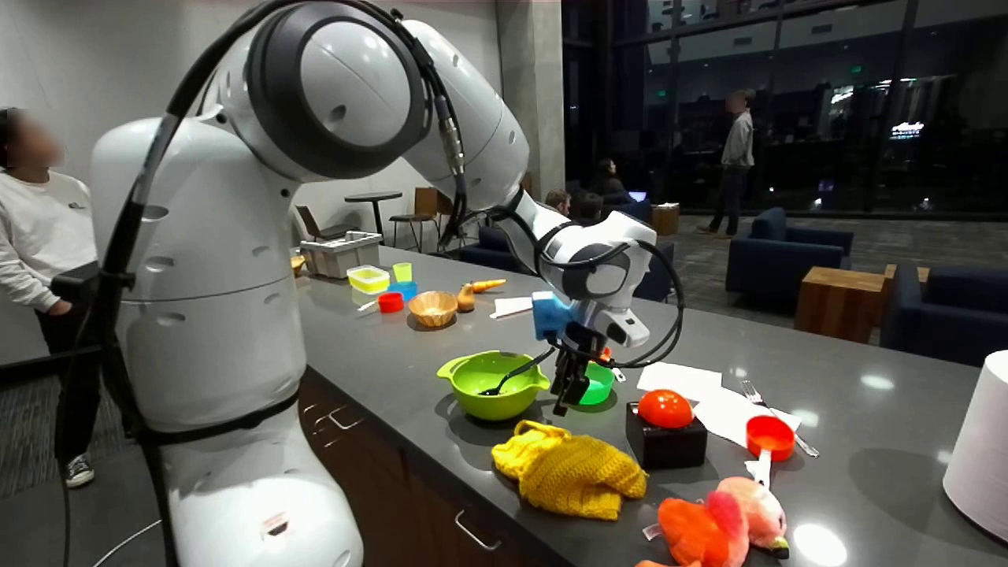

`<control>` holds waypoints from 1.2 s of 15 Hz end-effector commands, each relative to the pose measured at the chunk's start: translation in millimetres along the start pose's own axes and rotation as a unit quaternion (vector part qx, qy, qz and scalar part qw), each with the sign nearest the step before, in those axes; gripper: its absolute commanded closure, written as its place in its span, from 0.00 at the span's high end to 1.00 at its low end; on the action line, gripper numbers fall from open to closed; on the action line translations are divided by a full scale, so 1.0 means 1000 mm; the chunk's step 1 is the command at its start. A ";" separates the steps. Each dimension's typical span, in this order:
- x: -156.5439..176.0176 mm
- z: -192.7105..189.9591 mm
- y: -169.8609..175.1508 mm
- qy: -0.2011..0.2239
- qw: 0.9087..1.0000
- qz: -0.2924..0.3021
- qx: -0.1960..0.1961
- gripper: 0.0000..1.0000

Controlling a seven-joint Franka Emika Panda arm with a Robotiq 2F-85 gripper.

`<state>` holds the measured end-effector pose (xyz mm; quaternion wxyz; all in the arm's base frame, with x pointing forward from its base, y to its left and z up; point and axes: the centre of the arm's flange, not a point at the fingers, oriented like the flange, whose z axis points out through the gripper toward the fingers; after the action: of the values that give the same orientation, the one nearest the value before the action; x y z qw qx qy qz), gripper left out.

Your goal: Place the orange knitted item to the right of the green bowl

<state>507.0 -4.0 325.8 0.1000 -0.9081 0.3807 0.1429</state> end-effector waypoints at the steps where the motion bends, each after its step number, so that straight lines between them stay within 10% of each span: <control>1: -0.019 -0.011 0.016 -0.001 1.000 0.019 -0.012 0.30; 5: -0.018 0.001 0.036 -0.011 0.998 0.048 -0.028 0.01; 18: -0.010 0.027 0.068 -0.036 0.994 0.088 -0.056 0.00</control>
<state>451.5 -41.5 304.9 0.0365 -0.8693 0.4475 0.2065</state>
